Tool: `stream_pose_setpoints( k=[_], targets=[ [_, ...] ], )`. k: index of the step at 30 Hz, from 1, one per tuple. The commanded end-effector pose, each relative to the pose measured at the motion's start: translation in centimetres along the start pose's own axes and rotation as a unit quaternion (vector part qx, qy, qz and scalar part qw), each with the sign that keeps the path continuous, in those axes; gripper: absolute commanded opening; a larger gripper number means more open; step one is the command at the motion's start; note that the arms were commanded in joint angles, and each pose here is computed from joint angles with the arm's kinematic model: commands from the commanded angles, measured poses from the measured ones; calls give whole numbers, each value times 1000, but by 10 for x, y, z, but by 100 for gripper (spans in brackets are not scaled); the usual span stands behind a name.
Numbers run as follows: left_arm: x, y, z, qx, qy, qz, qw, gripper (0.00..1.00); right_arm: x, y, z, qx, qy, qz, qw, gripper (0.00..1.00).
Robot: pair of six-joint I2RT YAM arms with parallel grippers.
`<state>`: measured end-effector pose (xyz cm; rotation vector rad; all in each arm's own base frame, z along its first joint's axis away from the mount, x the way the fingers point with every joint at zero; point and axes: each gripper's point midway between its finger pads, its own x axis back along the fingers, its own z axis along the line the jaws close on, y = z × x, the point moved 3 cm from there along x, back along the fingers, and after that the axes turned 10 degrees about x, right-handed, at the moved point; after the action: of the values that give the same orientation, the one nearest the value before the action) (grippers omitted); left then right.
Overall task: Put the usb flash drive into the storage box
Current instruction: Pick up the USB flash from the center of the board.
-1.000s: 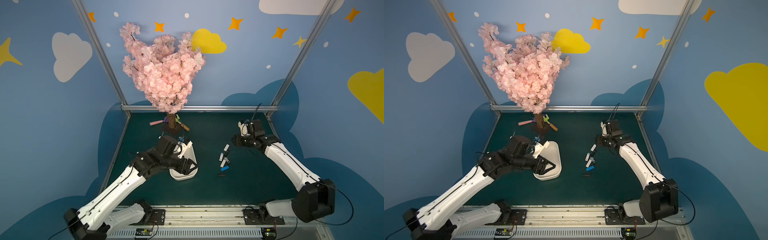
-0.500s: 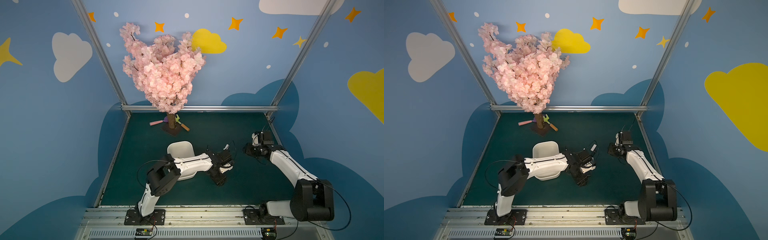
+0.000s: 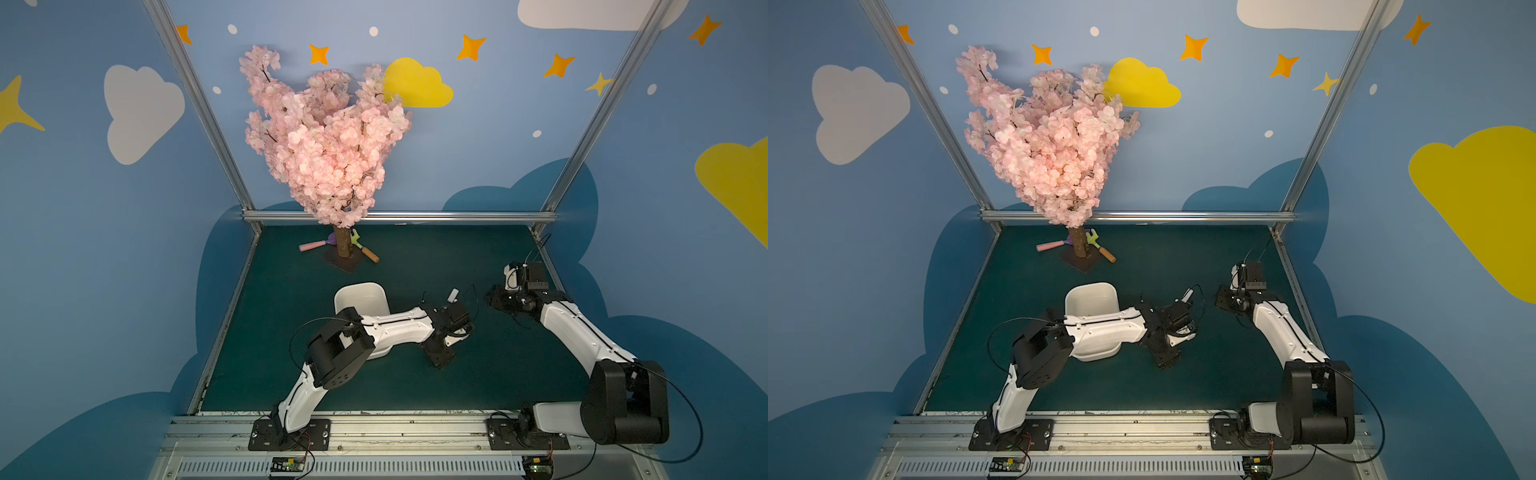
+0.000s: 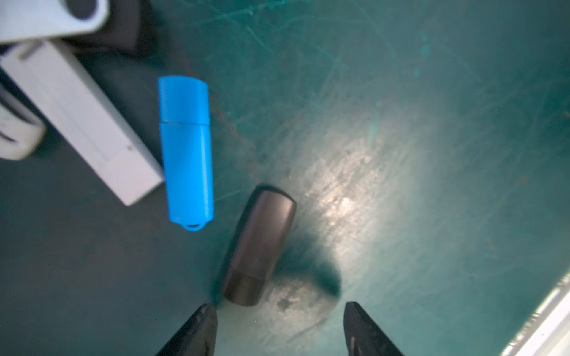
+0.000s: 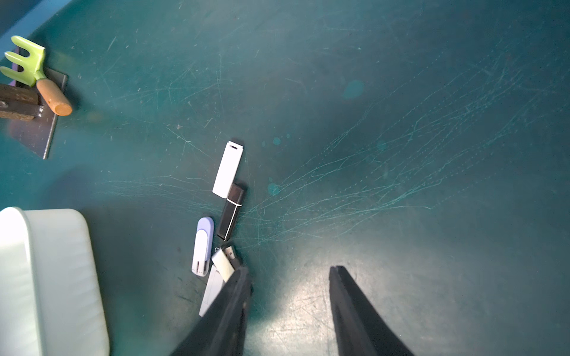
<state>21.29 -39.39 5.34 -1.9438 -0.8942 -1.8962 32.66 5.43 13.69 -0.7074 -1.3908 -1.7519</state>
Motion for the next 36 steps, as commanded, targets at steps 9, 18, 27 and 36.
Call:
stream_pose_setpoints(
  k=[9,18,27,36],
  targets=[
    [-18,14,0,-46,11,-1,999,63,-7,-1,1,-8,13,6,1000,47],
    [-28,9,3,-46,12,24,999,42,-7,-1,1,-7,13,5,1000,47],
    [-22,1,5,-37,19,32,999,21,-8,-2,2,-9,16,8,1000,47],
    [42,21,-10,-38,4,-38,999,10,-10,-2,2,-10,19,10,1000,47]
  ],
)
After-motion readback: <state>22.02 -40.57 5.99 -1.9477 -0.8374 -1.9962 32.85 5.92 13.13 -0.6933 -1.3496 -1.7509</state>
